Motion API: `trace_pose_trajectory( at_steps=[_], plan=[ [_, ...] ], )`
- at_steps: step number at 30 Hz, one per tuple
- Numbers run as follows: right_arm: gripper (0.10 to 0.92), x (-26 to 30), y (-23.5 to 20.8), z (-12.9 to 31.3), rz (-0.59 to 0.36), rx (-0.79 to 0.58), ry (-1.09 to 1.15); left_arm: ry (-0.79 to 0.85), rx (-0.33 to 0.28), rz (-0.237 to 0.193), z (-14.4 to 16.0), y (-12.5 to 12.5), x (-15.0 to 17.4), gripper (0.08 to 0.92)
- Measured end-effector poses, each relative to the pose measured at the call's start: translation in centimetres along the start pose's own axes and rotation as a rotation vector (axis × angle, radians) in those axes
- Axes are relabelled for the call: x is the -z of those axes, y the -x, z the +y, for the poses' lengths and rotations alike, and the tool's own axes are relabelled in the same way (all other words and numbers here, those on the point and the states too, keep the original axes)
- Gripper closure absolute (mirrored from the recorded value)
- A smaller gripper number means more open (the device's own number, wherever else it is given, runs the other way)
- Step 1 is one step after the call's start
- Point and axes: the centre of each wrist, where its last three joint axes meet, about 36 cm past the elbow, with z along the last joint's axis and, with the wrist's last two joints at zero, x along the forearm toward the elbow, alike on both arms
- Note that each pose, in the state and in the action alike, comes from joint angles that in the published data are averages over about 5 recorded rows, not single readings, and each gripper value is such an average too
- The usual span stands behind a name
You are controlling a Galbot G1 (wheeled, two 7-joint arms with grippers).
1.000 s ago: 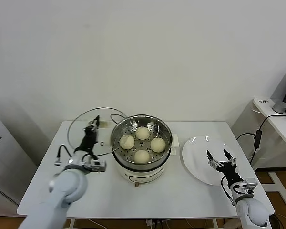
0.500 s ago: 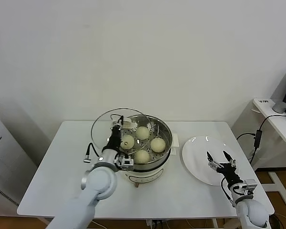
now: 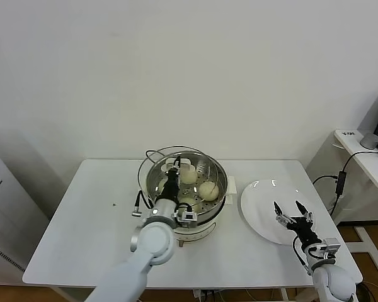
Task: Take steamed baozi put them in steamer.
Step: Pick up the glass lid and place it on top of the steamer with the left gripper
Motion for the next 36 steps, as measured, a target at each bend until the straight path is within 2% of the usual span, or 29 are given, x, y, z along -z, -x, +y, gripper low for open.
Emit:
trace_pose_trajectory(
  at_steps=[12,36],
  plan=[
    [0.200,-0.1,-0.1,-0.4,-0.002,-0.005,0.000,-0.014,-0.014,-0.001,-0.4,0.2,1.9,0.895],
    [0.200,-0.2,-0.5,-1.3,-0.009,-0.020,-0.001,-0.026,-0.043,0.009,-1.7,0.1,2.8,0.895]
  ],
)
